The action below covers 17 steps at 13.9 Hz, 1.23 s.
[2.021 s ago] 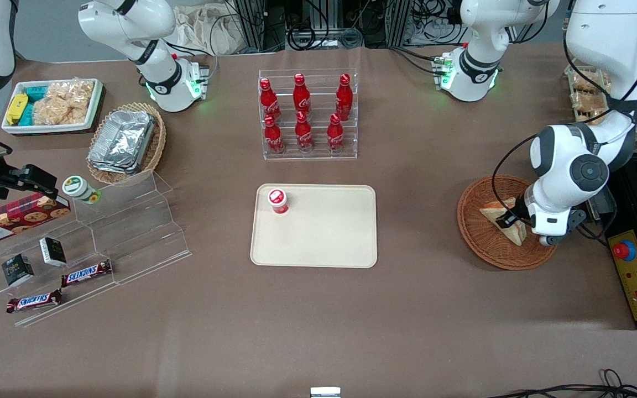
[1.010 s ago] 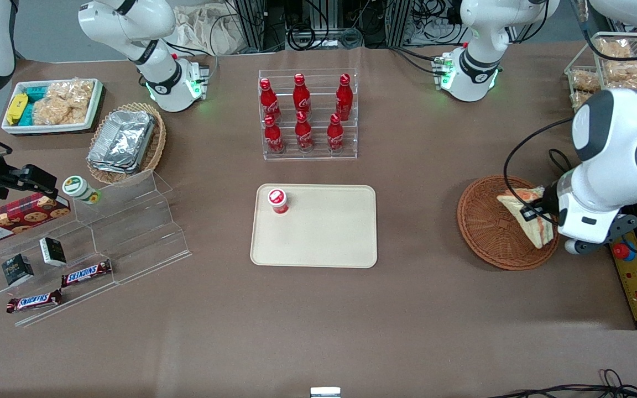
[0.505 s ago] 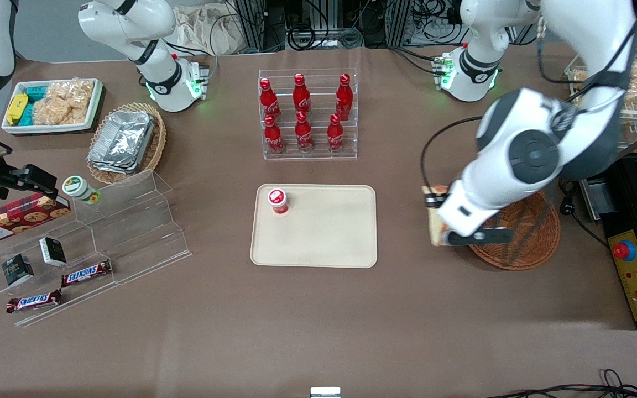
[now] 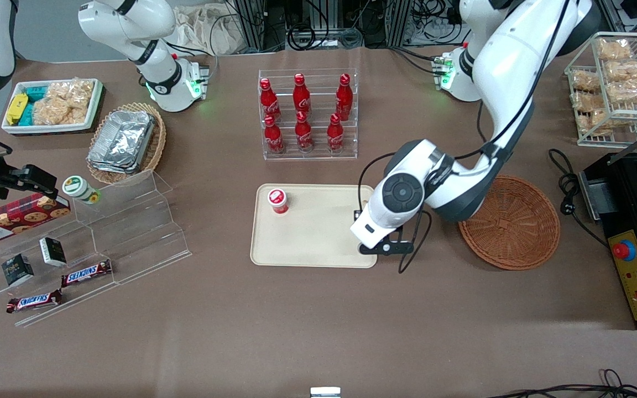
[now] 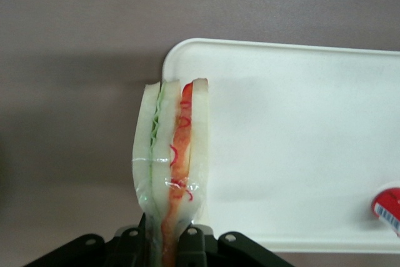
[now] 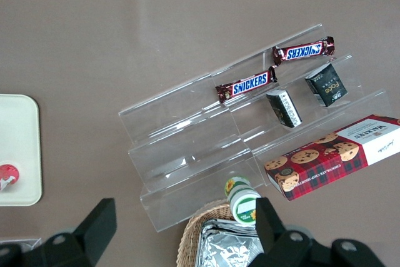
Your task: Place sandwich from basket to tray
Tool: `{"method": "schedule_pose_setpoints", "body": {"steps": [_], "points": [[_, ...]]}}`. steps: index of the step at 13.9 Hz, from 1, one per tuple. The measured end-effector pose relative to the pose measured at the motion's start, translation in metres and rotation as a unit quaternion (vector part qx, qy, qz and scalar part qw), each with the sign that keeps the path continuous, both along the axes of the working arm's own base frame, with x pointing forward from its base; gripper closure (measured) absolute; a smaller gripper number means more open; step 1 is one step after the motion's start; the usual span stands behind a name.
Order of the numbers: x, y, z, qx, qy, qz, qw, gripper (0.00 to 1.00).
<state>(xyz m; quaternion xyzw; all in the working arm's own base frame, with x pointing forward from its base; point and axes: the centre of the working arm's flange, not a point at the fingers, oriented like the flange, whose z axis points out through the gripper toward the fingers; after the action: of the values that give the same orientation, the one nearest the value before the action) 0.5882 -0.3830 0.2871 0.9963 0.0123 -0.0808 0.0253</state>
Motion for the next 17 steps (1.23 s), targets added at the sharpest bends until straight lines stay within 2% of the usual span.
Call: {"method": "schedule_pose_setpoints", "body": {"steps": [4, 8, 10, 14, 16, 17], "points": [[0.007, -0.01, -0.033, -0.029, -0.007, 0.014, 0.9995, 0.82], [-0.006, -0.032, -0.045, -0.02, -0.011, 0.003, 0.9997, 0.85], [-0.005, -0.033, -0.044, -0.018, -0.014, 0.002, 0.9997, 0.7], [0.005, -0.028, -0.027, -0.018, -0.024, 0.008, 0.9995, 0.3], [0.011, -0.021, 0.004, -0.007, -0.034, 0.011, 0.9994, 0.11], [0.014, -0.011, 0.025, 0.006, -0.035, 0.014, 0.9993, 0.01]]}}
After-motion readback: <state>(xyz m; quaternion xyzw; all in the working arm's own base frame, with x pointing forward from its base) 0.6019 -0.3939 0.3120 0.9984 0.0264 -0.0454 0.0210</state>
